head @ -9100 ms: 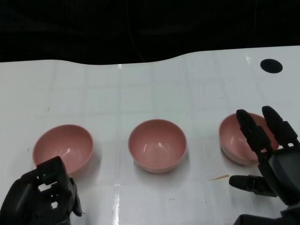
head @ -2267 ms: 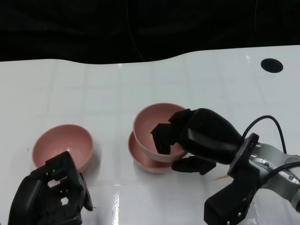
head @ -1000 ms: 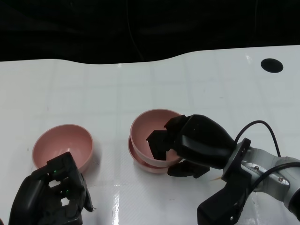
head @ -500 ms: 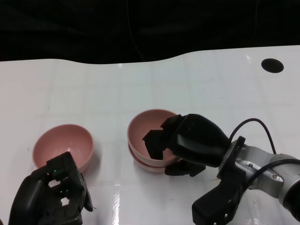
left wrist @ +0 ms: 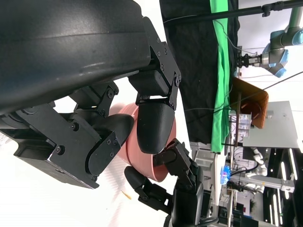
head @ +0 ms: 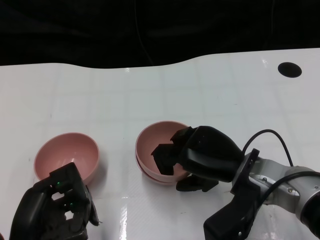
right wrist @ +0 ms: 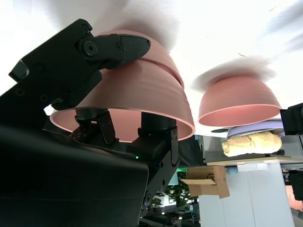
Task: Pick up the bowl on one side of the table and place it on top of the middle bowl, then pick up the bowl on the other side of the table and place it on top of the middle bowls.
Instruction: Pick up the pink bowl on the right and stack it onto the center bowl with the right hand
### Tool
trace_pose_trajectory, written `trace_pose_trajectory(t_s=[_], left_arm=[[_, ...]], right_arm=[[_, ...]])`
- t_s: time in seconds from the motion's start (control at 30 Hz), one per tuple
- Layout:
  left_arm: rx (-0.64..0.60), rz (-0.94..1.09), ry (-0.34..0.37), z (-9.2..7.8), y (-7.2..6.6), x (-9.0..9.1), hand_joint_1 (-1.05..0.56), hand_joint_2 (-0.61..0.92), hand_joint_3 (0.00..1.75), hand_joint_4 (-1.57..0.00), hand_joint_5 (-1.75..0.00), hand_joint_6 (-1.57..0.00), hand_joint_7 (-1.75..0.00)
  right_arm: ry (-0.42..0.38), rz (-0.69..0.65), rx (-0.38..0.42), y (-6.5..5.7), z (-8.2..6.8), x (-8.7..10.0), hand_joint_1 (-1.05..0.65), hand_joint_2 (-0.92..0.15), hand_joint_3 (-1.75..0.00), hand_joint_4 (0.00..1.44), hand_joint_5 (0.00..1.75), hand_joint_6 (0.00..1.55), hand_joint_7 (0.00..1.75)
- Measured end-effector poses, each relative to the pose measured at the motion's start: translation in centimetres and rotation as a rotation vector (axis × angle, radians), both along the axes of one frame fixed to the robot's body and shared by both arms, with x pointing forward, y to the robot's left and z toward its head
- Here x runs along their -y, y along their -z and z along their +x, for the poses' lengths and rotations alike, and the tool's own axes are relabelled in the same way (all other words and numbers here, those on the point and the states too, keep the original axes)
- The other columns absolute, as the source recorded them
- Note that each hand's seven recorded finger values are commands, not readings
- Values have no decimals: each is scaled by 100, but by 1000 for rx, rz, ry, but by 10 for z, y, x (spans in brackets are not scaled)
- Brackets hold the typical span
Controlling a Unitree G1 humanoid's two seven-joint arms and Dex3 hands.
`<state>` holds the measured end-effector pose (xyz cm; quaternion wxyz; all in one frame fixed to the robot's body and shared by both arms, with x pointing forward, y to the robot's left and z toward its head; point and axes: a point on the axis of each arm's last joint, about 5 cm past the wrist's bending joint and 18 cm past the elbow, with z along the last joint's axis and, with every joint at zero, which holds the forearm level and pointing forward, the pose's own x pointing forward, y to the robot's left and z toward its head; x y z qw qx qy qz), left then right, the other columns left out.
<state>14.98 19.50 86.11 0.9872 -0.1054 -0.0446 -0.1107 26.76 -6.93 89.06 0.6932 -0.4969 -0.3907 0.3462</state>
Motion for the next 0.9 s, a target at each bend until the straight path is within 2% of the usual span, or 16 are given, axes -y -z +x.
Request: trace_pose_trajectory(t_s=[0.13,0.4,0.53,0.6,0.7,0.77,0.8,0.83,0.87,0.9], left_arm=[[3,-1,0,0,-1,0,-1,45,138,-89,-175,-76,-173],[3,-3,0,0,-1,0,-1,46,136,-88,-175,-77,-173],[3,-3,0,0,-1,0,-2,46,136,-88,-175,-77,-173],[3,-3,0,0,-1,0,-2,46,136,-88,-175,-77,-173],[3,-3,0,0,-1,0,-2,46,136,-88,-175,-77,-173],[3,-4,1,0,-1,1,0,47,136,-89,-175,-77,-173],[2,-4,1,0,0,1,0,46,136,-89,-175,-77,-173],[1,-5,2,0,0,1,0,46,136,-88,-175,-77,-174],[1,-5,2,0,0,1,-1,46,136,-88,-175,-77,-174],[1,-5,2,0,0,1,-1,47,136,-88,-175,-76,-174]], right_arm=[[0,-3,5,-1,1,0,-21,-75,-51,91,175,59,173],[1,-11,0,1,0,0,-23,-80,-48,90,175,62,164],[4,-14,-6,2,0,1,-21,-79,-45,89,175,61,168],[6,-17,-11,3,0,1,-22,-84,-35,89,175,67,152],[7,-26,-21,3,1,2,-25,-88,-26,87,175,70,147],[8,-27,-23,4,1,2,-41,-91,-28,82,170,77,118],[11,-26,-25,4,1,2,-46,-92,-30,83,163,80,108],[14,-25,-28,4,1,3,-51,-92,-32,84,149,82,91],[17,-23,-31,4,1,3,-57,-92,-33,87,121,85,67],[21,-21,-32,4,1,3,-64,-92,-37,95,76,89,36]])
